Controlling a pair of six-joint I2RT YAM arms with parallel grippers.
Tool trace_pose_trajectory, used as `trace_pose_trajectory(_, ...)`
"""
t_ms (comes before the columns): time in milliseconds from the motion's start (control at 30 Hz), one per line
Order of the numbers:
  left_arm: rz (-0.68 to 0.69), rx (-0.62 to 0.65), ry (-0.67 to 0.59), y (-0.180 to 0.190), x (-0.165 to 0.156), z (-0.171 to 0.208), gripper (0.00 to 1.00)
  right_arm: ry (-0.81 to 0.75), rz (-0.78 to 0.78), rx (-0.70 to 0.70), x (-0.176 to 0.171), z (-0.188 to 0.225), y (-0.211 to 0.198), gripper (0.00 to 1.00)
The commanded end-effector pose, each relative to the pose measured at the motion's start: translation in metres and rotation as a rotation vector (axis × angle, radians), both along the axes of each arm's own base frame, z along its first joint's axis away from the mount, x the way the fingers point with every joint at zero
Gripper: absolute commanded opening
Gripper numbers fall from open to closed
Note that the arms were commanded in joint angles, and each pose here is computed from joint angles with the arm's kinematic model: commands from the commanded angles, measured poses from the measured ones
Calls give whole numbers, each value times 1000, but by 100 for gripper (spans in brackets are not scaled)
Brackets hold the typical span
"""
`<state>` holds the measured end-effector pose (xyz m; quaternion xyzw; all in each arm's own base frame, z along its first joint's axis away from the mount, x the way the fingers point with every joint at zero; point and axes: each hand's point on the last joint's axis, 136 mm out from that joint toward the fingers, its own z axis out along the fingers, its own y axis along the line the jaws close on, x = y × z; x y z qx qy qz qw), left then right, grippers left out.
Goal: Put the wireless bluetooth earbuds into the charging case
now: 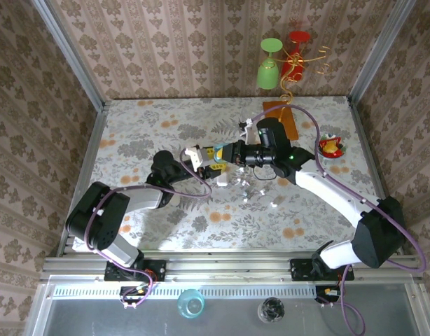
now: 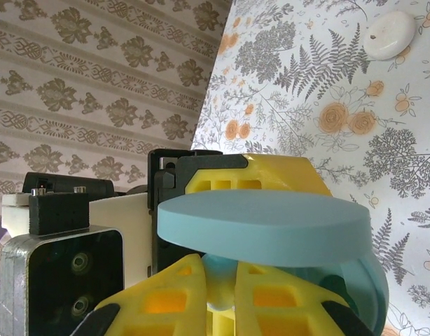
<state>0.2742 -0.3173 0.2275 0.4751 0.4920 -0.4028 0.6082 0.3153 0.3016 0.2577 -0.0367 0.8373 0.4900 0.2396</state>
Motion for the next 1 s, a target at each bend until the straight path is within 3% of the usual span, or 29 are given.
trace_pose_trajectory(0, -5, -42, -91, -3, -1, 26, 41, -2, -14, -50, 2, -5, -1, 22)
trace_pose_trajectory(500, -2, -39, -84, -2, -1, 24, 41, -48, -18, -73, -1, 8, -8, 32)
trace_pose_trajectory(733, 34, -50, -53, 3, 8, 24, 40, -161, -29, -29, -16, 45, -21, 41)
trace_pose_trajectory(833, 47, -62, -37, 10, 10, 25, 40, -201, -84, -53, -21, 51, -37, 42)
trace_pose_trajectory(967, 68, -85, -28, 21, 11, 30, 40, -183, -218, -162, -19, 22, -78, 42)
